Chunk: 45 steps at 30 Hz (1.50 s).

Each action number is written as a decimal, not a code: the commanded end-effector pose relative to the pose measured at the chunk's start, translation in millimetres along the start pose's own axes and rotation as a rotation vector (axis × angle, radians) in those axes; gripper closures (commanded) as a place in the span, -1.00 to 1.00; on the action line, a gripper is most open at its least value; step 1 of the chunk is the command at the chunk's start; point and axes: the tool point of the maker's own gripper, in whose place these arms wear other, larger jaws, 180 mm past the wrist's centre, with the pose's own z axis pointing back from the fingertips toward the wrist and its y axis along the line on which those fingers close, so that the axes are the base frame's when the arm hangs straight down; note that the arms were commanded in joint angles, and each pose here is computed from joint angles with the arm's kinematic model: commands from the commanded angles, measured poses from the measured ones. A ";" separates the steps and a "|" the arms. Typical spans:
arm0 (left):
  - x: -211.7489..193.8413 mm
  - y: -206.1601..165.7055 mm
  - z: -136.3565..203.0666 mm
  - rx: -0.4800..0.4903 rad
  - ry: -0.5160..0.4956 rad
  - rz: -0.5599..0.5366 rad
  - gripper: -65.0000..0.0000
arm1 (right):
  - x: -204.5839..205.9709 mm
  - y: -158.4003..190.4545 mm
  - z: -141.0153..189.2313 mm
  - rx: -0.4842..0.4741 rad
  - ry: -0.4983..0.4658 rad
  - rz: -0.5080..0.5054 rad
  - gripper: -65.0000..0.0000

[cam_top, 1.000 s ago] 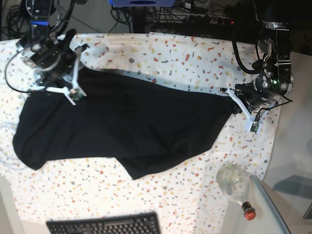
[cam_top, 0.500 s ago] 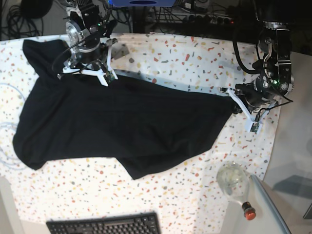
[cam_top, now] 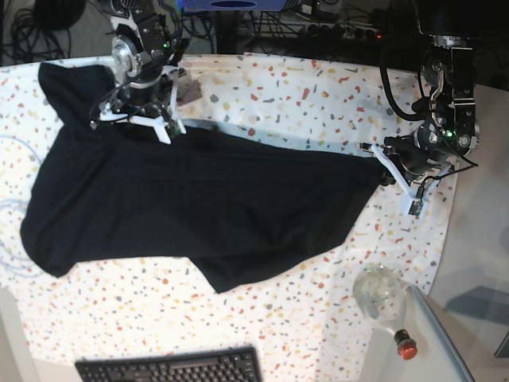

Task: Layout the t-shirt on the table in an organized manner, then fold the t-shirt properly
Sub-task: 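Lift the shirt with both grippers and lay it down spread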

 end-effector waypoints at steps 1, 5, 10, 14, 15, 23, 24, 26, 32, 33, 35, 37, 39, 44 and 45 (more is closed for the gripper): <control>14.9 6.7 4.2 0.017 -0.045 -0.010 1.00 | -13.4 -4.3 0.3 -0.012 0.043 -0.002 0.04; 16.3 6.4 5.0 0.017 -0.049 -0.012 1.00 | -12.3 -28.2 -0.5 -0.064 0.042 -0.045 0.94; 42.6 7.0 9.8 0.022 -0.109 -0.026 1.00 | -7.5 -78.8 -0.3 -0.176 0.033 -0.117 1.00; 106.0 -8.2 23.3 0.005 -0.246 -0.101 1.00 | 25.4 -131.9 6.8 -0.251 -0.056 -0.073 1.00; 122.4 -13.5 25.9 -0.002 -0.279 -0.119 1.00 | 35.8 -145.0 5.6 -0.251 -0.066 -0.043 1.00; 269.5 -40.3 38.5 -0.042 -0.484 -0.204 1.00 | 114.6 -286.0 -14.1 -0.348 -0.054 0.155 1.00; 289.8 -37.8 39.5 -0.037 -0.497 -0.200 1.00 | 124.4 -306.4 -17.9 -0.362 -0.051 0.171 1.00; 328.9 -33.0 42.2 -0.031 -0.516 -0.196 1.00 | 145.8 -345.9 -21.3 -0.389 -0.054 0.178 1.00; 451.9 -49.3 84.5 -0.056 -0.653 -0.194 1.00 | 207.8 -460.8 -8.4 -0.470 -0.159 0.118 1.00; 472.4 -53.5 97.2 -0.058 -0.701 -0.202 1.00 | 217.2 -479.7 0.1 -0.489 -0.179 0.103 1.00; 504.8 -64.3 121.5 -0.067 -0.772 -0.218 1.00 | 228.9 -515.5 22.0 -0.539 -0.207 0.079 1.00; 522.0 -73.2 137.9 -0.079 -0.808 -0.222 1.00 | 230.8 -539.8 41.4 -0.588 -0.218 0.066 1.00; 525.7 -76.4 144.4 -0.088 -0.825 -0.222 1.00 | 226.8 -549.3 50.6 -0.617 -0.214 0.068 1.00; 471.2 -89.0 97.3 -0.114 -0.760 -0.242 1.00 | 175.0 -477.6 -4.9 -0.506 -0.119 0.160 1.00; 449.2 -89.7 80.8 -0.120 -0.730 -0.243 1.00 | 159.2 -453.8 -19.1 -0.466 -0.096 0.182 1.00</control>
